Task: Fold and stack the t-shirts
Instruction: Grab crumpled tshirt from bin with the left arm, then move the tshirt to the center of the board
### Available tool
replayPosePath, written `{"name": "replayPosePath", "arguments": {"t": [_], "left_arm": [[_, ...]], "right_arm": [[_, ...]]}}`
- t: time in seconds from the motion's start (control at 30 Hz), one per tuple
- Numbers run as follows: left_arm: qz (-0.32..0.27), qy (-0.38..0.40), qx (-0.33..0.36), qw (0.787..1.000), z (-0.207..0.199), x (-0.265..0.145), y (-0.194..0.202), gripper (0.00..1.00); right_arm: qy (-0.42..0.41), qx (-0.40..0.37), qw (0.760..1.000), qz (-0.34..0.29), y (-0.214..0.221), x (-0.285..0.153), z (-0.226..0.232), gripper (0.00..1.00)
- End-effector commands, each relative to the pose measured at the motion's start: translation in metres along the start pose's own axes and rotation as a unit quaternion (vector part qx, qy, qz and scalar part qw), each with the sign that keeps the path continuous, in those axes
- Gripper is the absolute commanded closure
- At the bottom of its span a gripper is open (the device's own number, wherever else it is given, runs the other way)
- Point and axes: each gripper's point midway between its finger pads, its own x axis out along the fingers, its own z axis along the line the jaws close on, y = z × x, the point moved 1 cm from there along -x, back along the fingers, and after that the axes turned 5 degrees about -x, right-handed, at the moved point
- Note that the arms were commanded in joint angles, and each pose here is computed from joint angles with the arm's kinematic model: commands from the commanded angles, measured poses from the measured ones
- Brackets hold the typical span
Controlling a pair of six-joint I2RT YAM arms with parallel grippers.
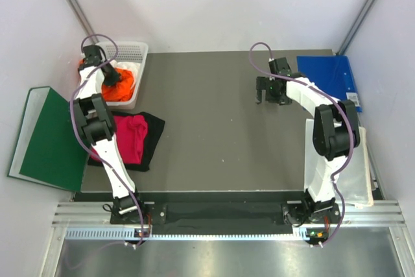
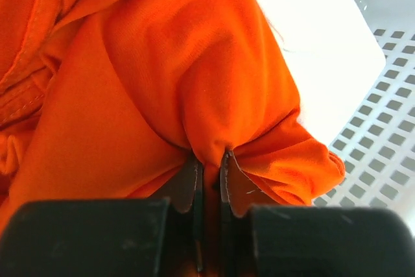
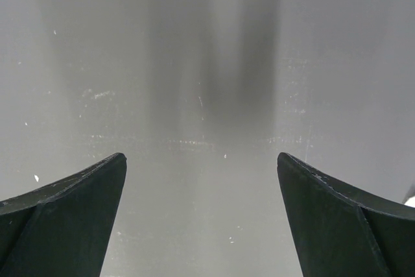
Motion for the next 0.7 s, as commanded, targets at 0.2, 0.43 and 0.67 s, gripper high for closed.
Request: {"name": "replayPosePath", "arguments": {"t": [0.2,0.43,0.67], "left_arm": [[-0.188,0.098,0.013,0.977,-0.069,-0.134,-0.088,1.0],[-0.174,0.291,0.072,0.938,-0.158,-0.188,-0.085,1.0],[-0.044,0.491,0.142,0.859,-0.289,-0.227,0.029,1.0]], "right_arm": [[-0.017,-0.004,1.0,-0.024,-0.017,0.001,0.016,0.0],[-0.018,-0.009,1.0,-0.02,-0.015,0.005,0.017,0.0],[-0.01,0.039,0.999,-0.024,-0.02,0.007,0.004,0.0]]}}
